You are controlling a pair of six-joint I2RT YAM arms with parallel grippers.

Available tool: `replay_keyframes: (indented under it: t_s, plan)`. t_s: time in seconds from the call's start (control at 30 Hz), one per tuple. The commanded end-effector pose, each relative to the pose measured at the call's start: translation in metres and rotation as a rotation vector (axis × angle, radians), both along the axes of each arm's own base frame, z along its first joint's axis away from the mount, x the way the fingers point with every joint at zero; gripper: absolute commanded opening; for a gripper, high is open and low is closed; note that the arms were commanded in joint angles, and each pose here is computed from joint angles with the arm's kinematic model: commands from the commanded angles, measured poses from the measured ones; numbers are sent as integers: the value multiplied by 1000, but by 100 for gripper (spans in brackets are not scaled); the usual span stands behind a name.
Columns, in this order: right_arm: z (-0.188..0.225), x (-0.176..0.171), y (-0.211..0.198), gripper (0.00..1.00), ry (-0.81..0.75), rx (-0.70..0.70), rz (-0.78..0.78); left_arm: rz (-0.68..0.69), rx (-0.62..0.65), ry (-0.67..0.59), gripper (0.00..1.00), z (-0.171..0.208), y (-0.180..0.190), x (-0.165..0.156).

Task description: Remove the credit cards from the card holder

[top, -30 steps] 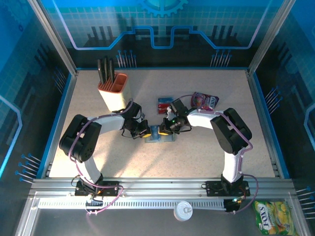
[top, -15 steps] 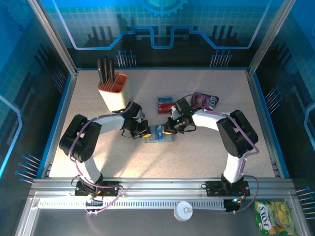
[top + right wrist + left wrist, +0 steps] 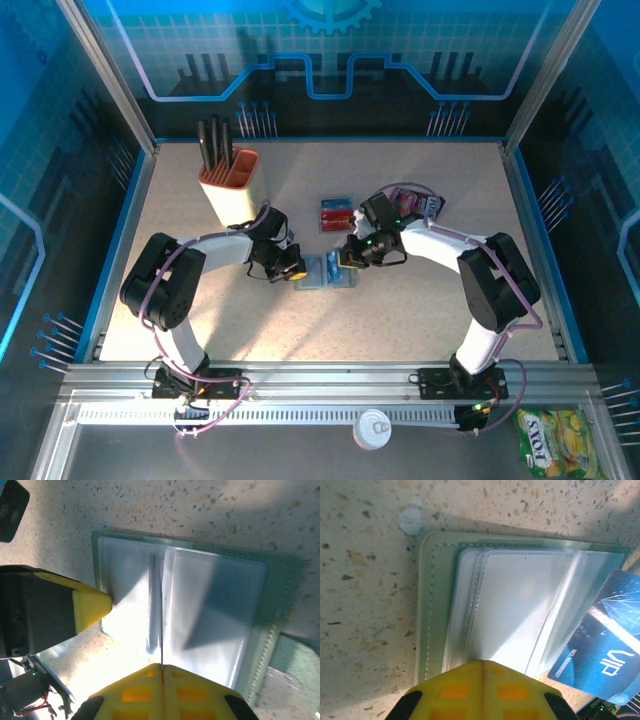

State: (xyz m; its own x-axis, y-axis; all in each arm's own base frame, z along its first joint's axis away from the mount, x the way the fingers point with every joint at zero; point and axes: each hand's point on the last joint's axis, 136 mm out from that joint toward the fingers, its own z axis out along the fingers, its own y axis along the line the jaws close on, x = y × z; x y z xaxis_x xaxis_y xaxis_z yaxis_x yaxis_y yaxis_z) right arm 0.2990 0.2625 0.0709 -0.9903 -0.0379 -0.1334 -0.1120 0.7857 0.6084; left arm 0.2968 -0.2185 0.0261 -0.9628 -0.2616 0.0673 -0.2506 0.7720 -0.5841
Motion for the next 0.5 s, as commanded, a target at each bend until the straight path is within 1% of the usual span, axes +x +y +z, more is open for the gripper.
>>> replay_keyframes:
  t_s: [0.0,0.07,0.13,0.23,0.47]
  plan:
    - [23,6,-9,0,-78,-31,63,-4,-18,-37,0,17,-2,6]
    - [30,8,-10,0,-125,-49,122,-4,-20,-38,0,16,-3,7]
    - [32,13,-15,0,-175,-97,162,-5,-24,-31,0,14,-4,5]
    - [37,21,-20,0,-278,-173,271,-4,-26,-34,0,15,-3,5]
    - [44,40,-26,0,-506,-320,601,-4,-27,-59,0,24,-3,7]
